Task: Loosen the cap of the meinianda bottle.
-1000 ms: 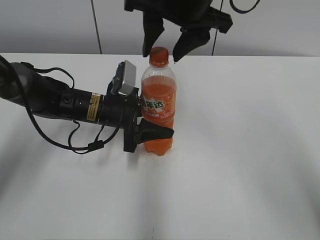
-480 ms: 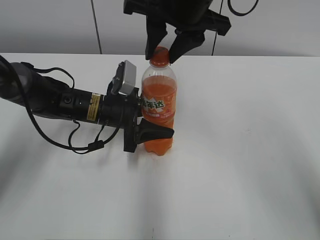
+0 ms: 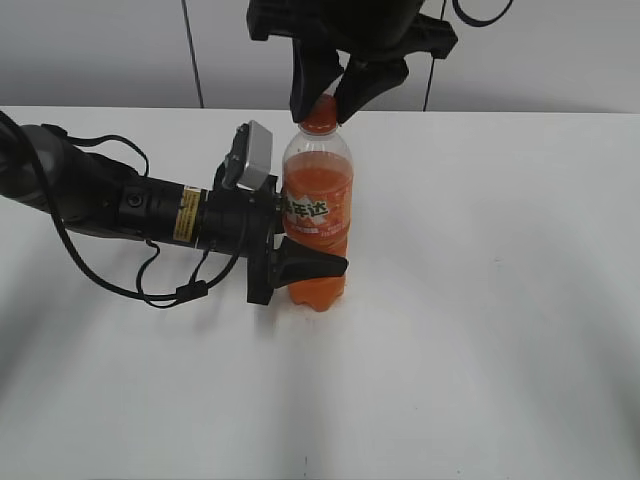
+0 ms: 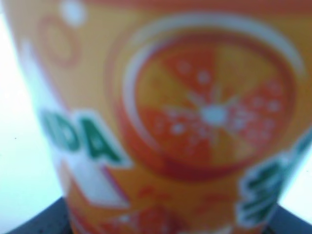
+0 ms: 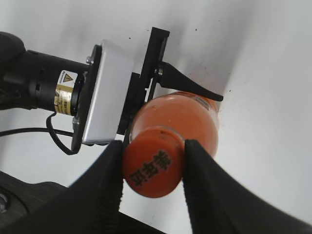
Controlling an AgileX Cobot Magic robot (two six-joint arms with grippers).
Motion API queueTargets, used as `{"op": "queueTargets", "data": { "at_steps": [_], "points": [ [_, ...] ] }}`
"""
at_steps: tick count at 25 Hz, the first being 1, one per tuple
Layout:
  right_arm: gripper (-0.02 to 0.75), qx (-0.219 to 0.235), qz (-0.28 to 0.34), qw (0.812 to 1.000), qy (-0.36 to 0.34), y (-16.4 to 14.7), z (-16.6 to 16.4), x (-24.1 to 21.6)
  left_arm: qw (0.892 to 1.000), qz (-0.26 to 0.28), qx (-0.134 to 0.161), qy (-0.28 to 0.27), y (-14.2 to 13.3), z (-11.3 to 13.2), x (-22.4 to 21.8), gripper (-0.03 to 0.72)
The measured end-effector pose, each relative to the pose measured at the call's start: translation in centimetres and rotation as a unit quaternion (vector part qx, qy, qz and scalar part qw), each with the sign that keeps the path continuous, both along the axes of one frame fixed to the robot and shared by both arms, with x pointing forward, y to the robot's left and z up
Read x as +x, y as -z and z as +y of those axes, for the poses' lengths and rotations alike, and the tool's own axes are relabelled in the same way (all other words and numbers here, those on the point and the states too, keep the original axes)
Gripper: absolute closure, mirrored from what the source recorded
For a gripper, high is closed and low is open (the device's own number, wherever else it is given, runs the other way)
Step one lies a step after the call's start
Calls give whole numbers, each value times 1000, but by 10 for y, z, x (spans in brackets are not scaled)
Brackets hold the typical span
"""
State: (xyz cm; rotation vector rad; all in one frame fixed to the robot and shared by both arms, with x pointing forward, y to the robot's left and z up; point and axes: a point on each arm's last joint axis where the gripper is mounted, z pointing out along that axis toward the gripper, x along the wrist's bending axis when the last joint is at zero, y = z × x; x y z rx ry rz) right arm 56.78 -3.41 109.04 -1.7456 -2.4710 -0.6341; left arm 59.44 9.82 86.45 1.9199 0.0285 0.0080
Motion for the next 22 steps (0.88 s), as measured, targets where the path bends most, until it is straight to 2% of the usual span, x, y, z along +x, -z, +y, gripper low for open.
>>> {"op": "queueTargets", "data": {
  "at_steps": [5, 10, 22],
  "points": [
    [456, -22, -42, 993, -108, 0, 0, 0, 1000, 0, 0, 1, 0, 0, 0, 288],
    [461, -43, -82, 973, -210, 0, 0, 0, 1000, 0, 0, 1, 0, 0, 0, 288],
    [466, -65, -155, 897, -409, -1, 2, -2, 1000, -4, 1, 9, 0, 0, -1, 288]
  ]
}}
